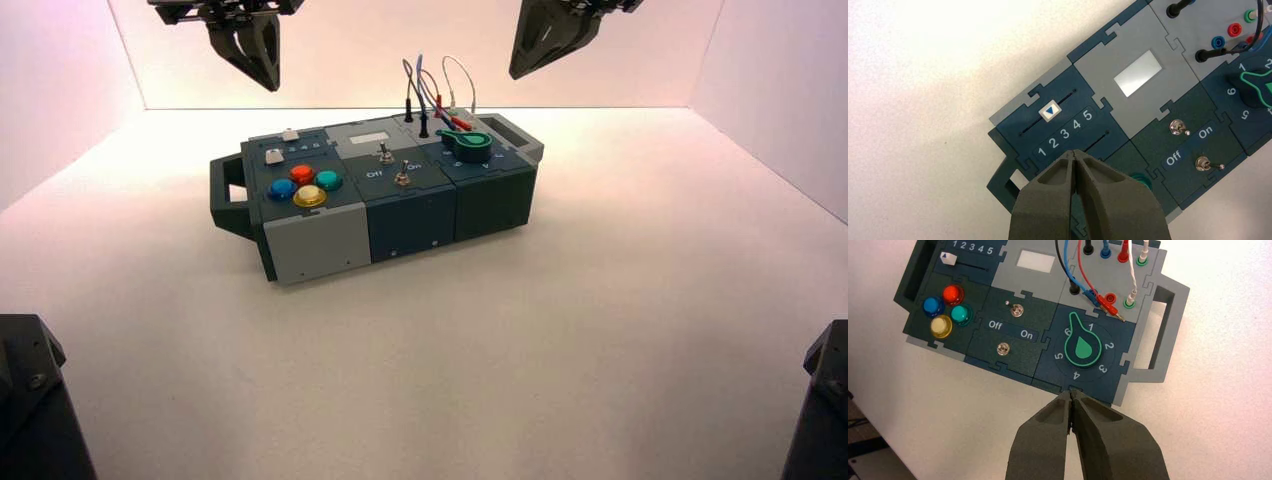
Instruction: Rotate the box clockwise.
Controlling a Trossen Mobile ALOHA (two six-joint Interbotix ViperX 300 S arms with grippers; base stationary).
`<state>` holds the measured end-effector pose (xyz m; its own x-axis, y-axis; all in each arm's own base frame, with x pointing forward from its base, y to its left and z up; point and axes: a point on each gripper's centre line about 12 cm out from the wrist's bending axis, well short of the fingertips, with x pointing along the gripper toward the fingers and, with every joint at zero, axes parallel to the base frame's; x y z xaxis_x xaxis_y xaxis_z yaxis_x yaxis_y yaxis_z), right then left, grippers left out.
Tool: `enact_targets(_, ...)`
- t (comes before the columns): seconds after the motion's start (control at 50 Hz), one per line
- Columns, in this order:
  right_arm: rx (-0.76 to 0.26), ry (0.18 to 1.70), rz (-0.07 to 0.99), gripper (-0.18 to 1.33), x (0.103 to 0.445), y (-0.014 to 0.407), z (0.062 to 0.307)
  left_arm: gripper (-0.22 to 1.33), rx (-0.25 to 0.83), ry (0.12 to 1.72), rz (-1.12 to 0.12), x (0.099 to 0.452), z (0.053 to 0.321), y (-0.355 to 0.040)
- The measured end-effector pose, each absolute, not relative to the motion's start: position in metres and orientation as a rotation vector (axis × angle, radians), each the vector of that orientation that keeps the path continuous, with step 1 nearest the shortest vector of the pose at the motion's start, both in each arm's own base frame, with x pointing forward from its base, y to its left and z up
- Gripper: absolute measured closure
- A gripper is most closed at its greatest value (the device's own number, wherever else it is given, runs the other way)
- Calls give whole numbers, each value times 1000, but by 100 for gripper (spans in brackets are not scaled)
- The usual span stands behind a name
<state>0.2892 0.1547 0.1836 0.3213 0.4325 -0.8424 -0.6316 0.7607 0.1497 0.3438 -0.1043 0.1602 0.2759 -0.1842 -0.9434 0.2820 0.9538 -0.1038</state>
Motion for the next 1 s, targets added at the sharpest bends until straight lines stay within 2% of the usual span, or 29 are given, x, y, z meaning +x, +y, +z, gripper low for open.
enact_targets(0.52,-230,1022,706,129,289,154,185,128,92,1261,-314,342,158,-104)
enact_targets(0.72,-225,1033,713,129,287,154,187,128,70,1289,-303,331,161,-102)
enact_targets(1.0,-181,1034,667,128,311,143,198,128,-22,1364,-241,282,185,-91)
